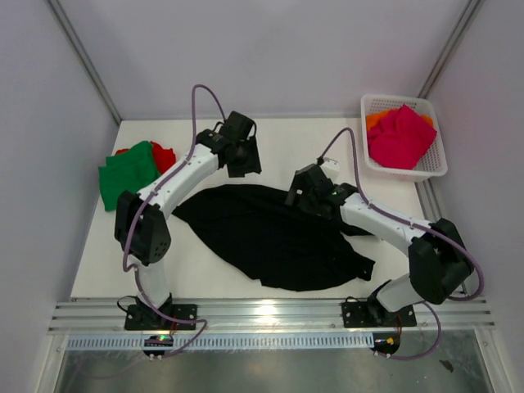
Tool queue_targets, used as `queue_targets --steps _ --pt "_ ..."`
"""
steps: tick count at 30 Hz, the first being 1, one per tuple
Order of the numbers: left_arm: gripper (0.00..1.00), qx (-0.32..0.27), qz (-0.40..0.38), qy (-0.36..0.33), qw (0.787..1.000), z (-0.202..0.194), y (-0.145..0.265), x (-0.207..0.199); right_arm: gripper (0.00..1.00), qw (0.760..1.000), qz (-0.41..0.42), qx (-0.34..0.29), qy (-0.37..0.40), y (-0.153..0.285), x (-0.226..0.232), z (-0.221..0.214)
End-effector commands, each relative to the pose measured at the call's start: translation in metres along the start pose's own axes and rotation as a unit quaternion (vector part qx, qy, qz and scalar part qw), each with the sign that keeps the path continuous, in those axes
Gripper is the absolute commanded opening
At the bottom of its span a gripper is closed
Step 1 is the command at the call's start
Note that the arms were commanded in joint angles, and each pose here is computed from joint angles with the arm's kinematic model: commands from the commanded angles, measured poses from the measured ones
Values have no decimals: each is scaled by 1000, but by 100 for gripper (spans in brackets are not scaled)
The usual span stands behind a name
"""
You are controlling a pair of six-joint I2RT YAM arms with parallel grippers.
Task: Fold and stack the t-shirts
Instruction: Flatten out the tshirt
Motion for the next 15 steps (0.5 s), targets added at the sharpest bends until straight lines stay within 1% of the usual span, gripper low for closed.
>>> queue_targets --steps 1,2,3,8,12,15 --pt "53 -23 0 -10 1000 10 20 2 99 991 78 40 -100 -28 23 -5" --pt "54 -30 6 -13 999 11 30 5 99 987 100 35 -120 -33 31 -2" --pt "54 -35 13 -22 999 11 35 9 99 985 104 33 -133 -37 32 -1" --pt "54 -64 60 -40 995 9 60 28 99 980 106 31 -168 -58 41 7" --pt "55 -83 69 -41 993 4 82 36 96 977 123 29 -171 -67 60 17" --pt "55 -84 72 -39 993 -1 85 39 96 978 128 32 -163 -74 71 20"
Point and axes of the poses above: each gripper's point midway between its finger pads, its own y axis back along the fingers, its own x axis along the line the jaws close on, z = x × y, the point moved 5 cm from there along y, back along the fingers, and after that the axes turned 12 degrees about -y, right-handed, at the moved point
